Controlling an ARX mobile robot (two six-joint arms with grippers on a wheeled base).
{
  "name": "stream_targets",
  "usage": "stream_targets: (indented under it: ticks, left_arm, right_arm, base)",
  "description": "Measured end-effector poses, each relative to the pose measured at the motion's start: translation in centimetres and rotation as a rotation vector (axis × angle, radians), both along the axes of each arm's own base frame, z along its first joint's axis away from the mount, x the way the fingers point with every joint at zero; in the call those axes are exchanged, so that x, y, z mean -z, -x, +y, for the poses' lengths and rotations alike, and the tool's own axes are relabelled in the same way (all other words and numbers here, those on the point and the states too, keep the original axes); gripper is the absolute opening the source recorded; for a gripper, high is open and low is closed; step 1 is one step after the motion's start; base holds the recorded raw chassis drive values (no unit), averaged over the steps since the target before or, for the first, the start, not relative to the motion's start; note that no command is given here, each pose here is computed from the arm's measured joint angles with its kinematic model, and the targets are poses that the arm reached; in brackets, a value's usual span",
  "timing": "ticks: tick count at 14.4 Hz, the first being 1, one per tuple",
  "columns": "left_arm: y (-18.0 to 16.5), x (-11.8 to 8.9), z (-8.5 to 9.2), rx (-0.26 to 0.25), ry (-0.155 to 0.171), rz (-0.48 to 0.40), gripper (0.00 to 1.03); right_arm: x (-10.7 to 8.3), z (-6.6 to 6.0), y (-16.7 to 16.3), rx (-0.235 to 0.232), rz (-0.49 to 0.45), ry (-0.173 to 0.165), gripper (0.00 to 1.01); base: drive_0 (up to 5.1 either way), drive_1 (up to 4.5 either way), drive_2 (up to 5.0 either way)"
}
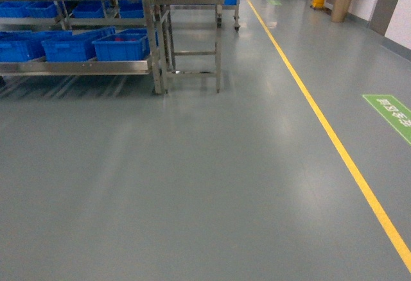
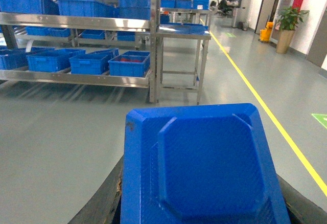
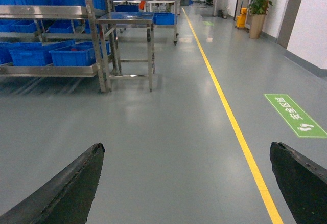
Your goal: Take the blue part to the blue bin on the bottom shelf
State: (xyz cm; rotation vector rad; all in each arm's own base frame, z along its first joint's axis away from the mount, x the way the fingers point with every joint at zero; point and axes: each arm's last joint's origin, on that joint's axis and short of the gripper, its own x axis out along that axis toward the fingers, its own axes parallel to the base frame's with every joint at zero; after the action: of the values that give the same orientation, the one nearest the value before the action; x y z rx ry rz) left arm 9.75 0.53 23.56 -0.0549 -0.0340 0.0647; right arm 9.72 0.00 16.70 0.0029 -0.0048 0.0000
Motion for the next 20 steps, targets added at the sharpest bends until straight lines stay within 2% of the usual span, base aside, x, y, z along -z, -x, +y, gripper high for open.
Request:
stream_targets:
  ticks: [20]
  left_arm:
    - [-0.02,0.03,0.0,0.001,0.0,0.003,0.44]
  right_arm:
    - [0.03,0.0,0.0,0.0,0.003,0.0,0.98]
  base:
    - [0.0,4.22,-4.2]
